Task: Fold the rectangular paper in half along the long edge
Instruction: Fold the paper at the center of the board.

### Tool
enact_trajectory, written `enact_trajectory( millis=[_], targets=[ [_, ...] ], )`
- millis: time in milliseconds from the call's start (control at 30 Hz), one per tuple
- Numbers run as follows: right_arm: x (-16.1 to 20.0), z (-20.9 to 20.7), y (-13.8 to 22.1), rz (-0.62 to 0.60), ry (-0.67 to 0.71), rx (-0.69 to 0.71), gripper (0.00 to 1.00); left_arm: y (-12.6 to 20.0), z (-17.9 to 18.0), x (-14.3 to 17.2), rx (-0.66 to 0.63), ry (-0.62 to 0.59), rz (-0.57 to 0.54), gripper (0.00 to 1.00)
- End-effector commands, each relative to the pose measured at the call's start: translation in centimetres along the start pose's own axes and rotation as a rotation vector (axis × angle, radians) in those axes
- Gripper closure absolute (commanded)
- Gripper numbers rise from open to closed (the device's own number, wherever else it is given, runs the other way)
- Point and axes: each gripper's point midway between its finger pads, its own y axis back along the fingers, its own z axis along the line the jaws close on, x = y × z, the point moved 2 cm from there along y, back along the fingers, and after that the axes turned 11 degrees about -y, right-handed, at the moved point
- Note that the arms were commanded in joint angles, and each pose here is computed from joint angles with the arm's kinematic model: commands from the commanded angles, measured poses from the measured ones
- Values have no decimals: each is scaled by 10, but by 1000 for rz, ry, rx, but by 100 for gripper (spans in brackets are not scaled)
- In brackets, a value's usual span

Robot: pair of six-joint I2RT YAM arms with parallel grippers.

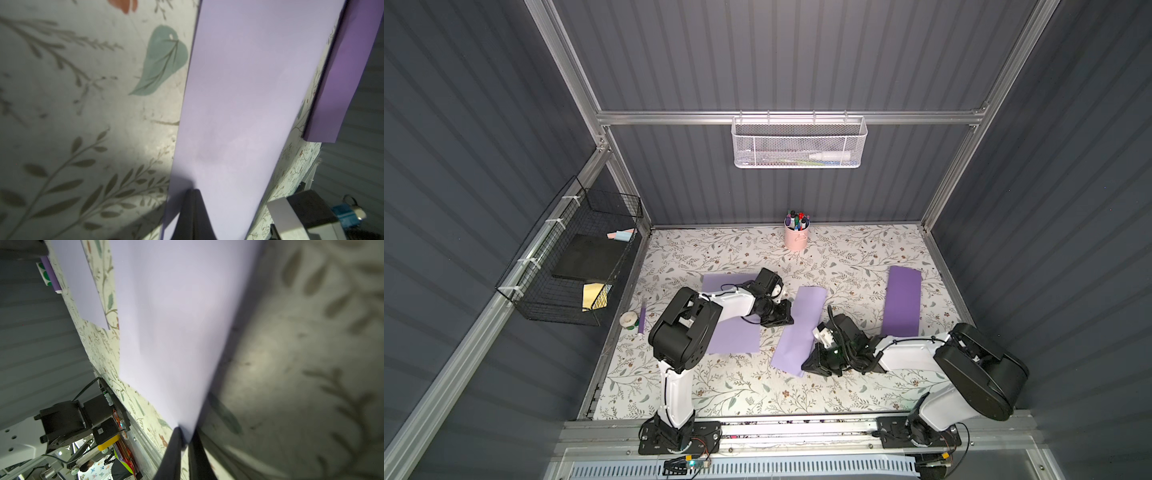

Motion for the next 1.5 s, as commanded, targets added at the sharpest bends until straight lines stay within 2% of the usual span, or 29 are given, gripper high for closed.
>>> enact_trajectory(
  millis=[0, 200, 233, 300, 333, 367, 500, 733, 967, 1033, 1267, 1433, 1467],
  targets=[
    [-1, -6, -1, -11, -14, 33, 100, -14, 42, 40, -156, 73, 121, 100],
    [-2, -8, 5, -35, -9, 54, 100, -15, 43, 41, -156, 74, 126, 100],
    [-2, -9, 5, -38, -9, 62, 97, -16, 43, 41, -157, 75, 128, 100],
    [-3, -13, 7, -51, -14, 100, 71, -16, 43, 41, -157, 72, 128, 100],
    [-6, -16, 10, -67, -21, 131, 64, -16, 43, 41, -157, 73, 129, 100],
    [-9, -18, 14, -86, -23, 149, 60, -16, 43, 41, -157, 73, 128, 100],
    [-24, -19, 27, -120, -31, 117, 58, -16, 43, 41, -158, 73, 128, 100],
    [-51, -18, 34, -128, -33, 68, 58, -18, 44, 41, -154, 74, 132, 100],
    [-66, 2, 10, -43, -5, 4, 60, -19, 44, 42, -152, 74, 139, 100],
    [-69, -2, 4, -34, -17, 9, 65, -19, 45, 41, -154, 72, 139, 100],
    [-74, -7, 7, -74, -32, 22, 100, -19, 46, 42, -159, 72, 144, 100],
    [-77, -7, 12, -92, -32, 23, 100, -20, 46, 41, -159, 72, 144, 100],
    [-79, -9, 13, -94, -41, 30, 95, -21, 47, 42, -159, 75, 147, 100]
  ],
)
